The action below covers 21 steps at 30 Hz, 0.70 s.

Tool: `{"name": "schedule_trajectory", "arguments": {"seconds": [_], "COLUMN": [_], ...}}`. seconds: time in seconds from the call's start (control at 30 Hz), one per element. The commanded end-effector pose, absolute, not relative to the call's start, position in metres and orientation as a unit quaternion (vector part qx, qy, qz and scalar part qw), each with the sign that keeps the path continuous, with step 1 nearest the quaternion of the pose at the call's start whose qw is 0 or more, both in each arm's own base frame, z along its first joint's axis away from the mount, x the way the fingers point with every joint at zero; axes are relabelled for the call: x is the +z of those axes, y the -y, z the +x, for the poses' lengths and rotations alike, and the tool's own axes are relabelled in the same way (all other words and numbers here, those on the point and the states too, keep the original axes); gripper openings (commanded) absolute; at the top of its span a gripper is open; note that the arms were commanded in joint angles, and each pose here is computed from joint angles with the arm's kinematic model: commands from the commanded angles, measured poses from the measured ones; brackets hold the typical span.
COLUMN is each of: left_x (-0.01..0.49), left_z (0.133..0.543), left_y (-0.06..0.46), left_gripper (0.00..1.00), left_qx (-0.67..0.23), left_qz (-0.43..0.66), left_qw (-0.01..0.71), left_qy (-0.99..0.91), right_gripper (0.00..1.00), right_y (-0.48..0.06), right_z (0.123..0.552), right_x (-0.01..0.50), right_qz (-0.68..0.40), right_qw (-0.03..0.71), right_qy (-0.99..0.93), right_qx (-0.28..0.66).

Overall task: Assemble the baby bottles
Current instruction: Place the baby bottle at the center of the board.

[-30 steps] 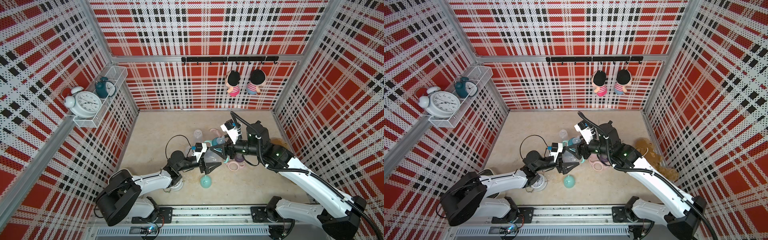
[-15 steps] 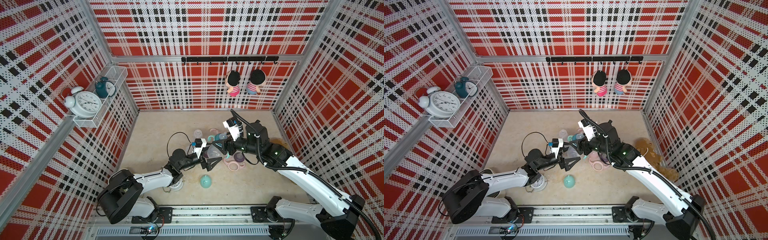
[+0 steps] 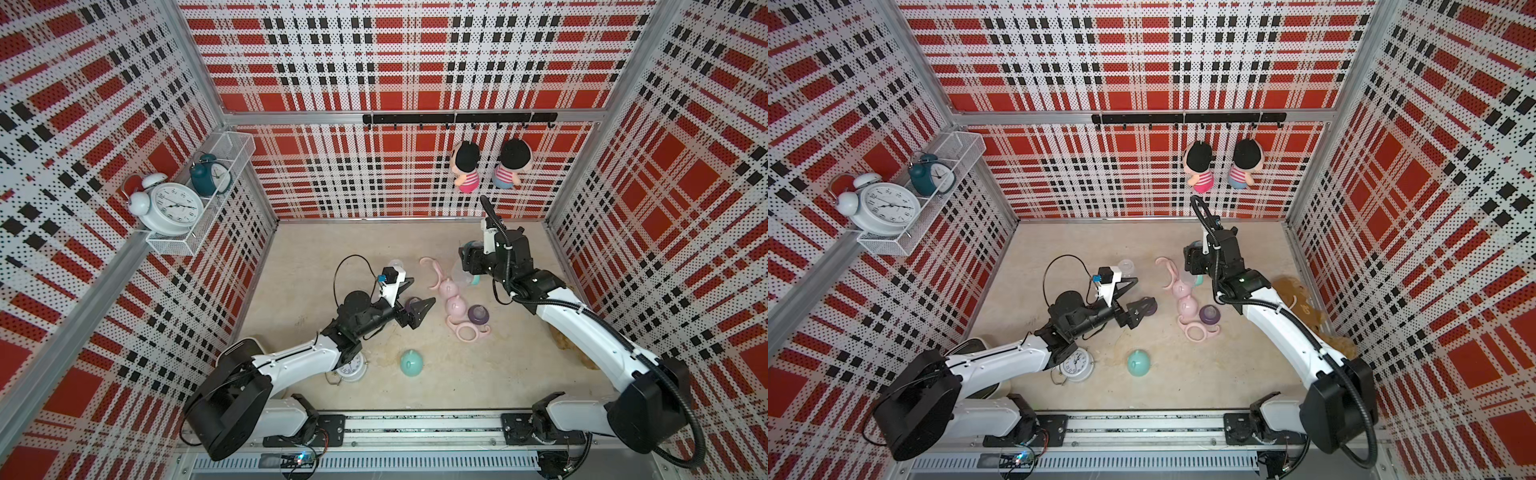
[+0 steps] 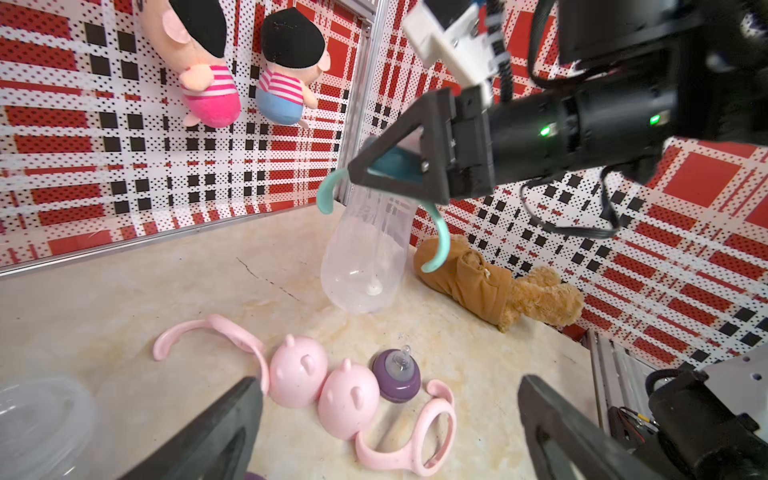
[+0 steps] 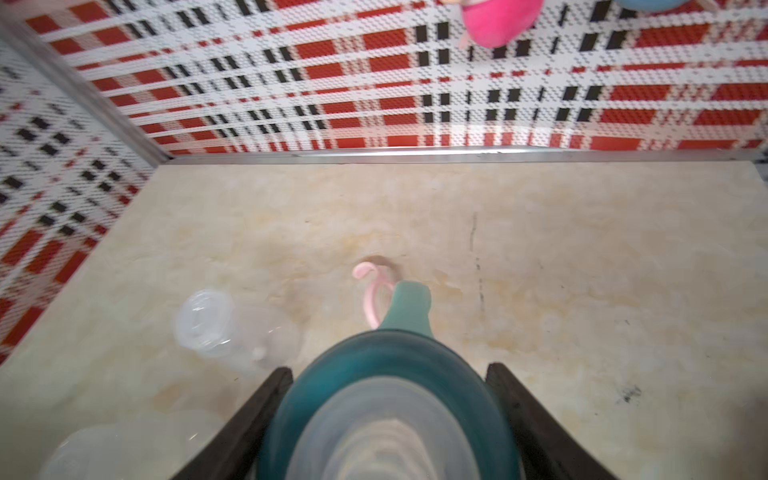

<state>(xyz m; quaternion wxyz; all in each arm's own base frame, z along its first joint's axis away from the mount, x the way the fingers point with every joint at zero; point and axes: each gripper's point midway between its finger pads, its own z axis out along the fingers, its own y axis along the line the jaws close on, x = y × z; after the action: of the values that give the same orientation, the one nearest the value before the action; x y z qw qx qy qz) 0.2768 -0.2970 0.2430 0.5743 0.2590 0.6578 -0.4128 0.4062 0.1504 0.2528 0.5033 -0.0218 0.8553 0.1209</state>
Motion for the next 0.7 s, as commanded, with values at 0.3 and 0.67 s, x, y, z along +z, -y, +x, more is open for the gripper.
{"name": "schedule_trajectory", "arguments": {"seconds": [0.3,0.67], "left_x": [0.256,0.251], "left_z": [0.277,0.274], "left_y": [0.263,0.244], "left_gripper": [0.98,0.98], "left_qx": [-0.377,-0.373], "left_qz": [0.232,0.211], "left_qw": [0.599,0.604], "left_qy": [-0.667,-0.672], "right_gripper": [0.48,0.56], "right_y": [-0.123,-0.126], "right_z": [0.485,0.493], "right_x": [0.217,0.171], "right_qz": [0.035,0.009], "right_qw": [0.582,0.577], "right_qy": [-0.809,-0.814], "right_qx": [0.072,0.062]}}
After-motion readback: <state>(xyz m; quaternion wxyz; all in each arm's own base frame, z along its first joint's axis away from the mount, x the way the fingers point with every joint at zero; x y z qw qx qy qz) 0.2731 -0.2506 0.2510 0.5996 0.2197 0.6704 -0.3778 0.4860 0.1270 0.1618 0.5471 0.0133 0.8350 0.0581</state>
